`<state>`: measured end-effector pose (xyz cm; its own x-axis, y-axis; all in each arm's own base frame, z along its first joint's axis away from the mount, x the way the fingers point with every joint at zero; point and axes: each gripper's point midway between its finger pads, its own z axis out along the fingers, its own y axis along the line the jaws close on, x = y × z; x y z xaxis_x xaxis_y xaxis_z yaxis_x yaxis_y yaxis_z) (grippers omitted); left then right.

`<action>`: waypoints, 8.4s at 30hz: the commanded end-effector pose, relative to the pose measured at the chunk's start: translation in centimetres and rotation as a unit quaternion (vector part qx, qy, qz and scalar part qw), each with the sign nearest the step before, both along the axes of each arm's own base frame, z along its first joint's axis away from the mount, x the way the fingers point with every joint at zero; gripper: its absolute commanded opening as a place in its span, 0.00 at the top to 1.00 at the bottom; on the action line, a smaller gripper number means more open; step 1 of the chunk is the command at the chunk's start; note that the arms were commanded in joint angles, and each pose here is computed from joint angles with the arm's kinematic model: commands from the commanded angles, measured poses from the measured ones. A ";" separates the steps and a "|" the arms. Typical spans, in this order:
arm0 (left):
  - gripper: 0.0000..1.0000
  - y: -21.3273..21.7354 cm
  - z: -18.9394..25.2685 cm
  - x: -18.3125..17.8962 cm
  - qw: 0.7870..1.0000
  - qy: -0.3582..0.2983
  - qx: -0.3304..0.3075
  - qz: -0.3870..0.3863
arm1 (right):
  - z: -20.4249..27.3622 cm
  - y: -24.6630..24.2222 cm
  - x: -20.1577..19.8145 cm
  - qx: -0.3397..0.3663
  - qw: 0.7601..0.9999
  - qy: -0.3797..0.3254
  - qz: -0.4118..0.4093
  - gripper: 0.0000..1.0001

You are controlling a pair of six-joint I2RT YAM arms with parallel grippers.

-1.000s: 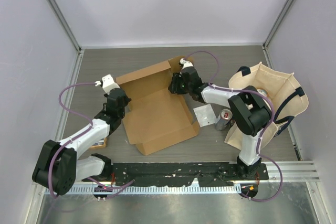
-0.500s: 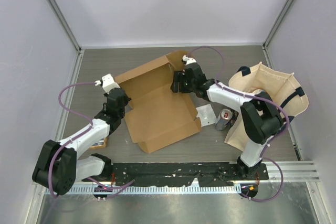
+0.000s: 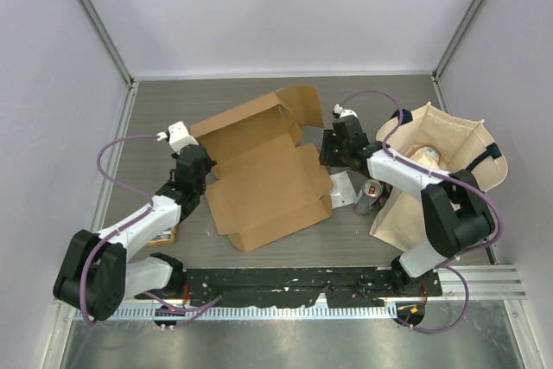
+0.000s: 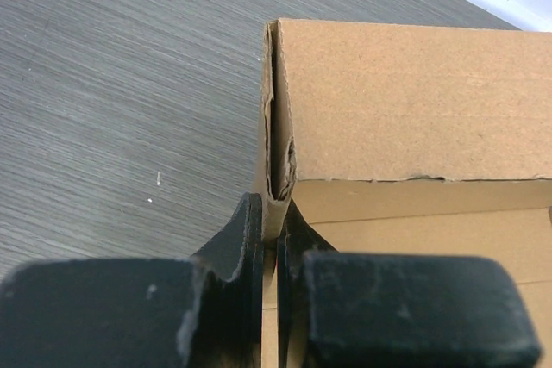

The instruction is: Fold the paper box

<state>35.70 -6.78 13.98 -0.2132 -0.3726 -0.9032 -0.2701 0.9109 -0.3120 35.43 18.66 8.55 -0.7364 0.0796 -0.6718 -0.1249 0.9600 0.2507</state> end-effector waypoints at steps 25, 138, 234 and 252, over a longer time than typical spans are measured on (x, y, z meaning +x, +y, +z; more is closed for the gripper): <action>1.00 -0.3 2.8 1.7 0.998 -0.047 0.038 -0.014 | 9.4 -0.8 6.8 -0.059 0.983 -0.170 0.035 0.31; 0.28 0.1 3.1 -5.6 0.997 -0.010 -0.075 -0.029 | 9.1 7.2 2.5 0.059 0.970 -0.234 -0.012 0.98; 1.00 -20.2 -4.0 2.2 0.878 -0.096 -0.110 -0.456 | 9.2 10.6 10.4 0.138 0.881 -0.340 0.299 0.09; 1.00 -19.5 -6.1 2.5 0.895 -0.042 -0.107 -0.432 | 12.5 10.0 8.8 0.180 0.909 -0.321 0.194 0.13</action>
